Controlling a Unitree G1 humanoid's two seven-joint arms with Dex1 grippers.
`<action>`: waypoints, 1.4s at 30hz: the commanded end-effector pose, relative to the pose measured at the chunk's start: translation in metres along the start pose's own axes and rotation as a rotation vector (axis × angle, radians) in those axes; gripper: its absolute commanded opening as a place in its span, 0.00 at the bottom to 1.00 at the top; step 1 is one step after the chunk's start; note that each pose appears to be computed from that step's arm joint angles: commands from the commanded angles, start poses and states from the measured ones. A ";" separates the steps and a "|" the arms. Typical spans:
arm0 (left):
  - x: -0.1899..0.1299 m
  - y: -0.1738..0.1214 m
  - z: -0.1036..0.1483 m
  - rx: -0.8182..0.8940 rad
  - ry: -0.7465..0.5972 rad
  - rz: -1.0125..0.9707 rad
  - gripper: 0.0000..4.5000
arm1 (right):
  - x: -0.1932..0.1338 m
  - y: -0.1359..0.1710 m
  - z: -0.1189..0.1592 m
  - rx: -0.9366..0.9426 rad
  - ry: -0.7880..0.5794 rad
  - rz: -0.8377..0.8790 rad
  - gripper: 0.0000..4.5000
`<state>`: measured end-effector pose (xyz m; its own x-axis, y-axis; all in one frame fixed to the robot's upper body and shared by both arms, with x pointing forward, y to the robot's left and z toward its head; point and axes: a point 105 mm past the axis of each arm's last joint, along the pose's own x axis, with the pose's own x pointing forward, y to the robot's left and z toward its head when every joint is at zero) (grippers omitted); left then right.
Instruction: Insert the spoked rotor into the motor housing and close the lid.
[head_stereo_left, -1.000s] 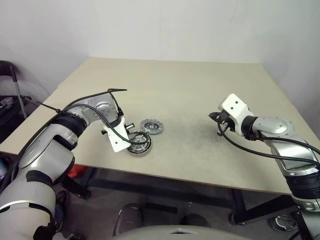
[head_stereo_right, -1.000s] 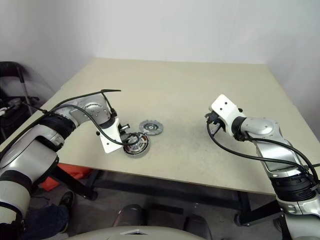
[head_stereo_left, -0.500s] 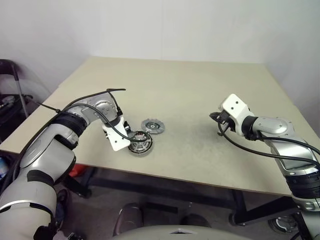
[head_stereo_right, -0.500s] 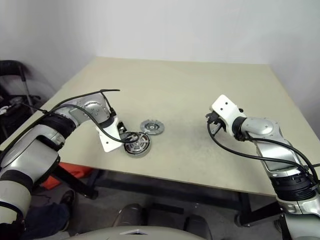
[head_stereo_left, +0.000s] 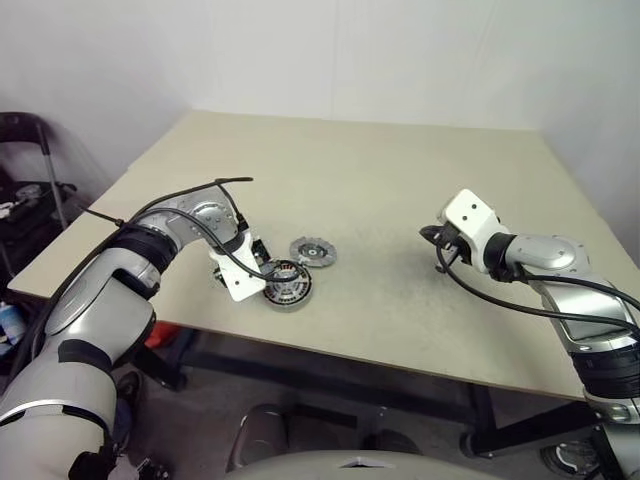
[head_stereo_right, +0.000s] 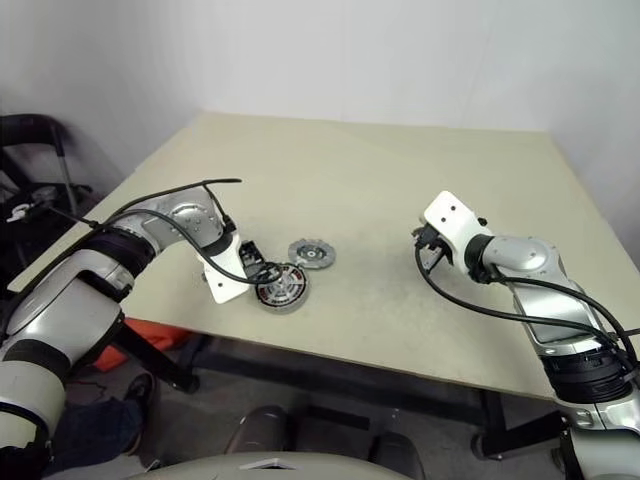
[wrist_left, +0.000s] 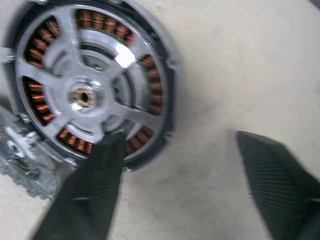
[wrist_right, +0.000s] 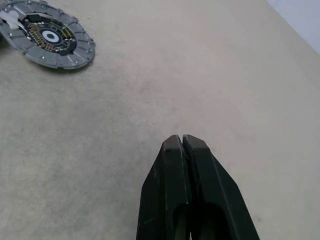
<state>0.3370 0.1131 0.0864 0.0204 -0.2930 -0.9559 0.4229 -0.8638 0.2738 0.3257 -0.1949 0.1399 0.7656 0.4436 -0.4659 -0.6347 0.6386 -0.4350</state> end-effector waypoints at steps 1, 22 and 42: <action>-0.007 0.018 0.003 0.014 0.005 0.051 0.94 | -0.004 -0.007 0.008 -0.043 -0.020 -0.023 0.00; -0.004 -0.009 0.003 0.049 -0.016 -0.056 0.60 | 0.000 -0.007 0.011 -0.050 -0.021 -0.024 0.00; 0.002 -0.009 0.006 0.056 -0.027 -0.056 0.14 | -0.004 -0.009 0.010 -0.053 -0.023 -0.024 0.00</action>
<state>0.3325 0.1184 0.0904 -0.0002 -0.2713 -0.9625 0.3773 -0.8914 0.2512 0.3278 -0.1937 0.1338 0.7521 0.4433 -0.4878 -0.6497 0.6232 -0.4354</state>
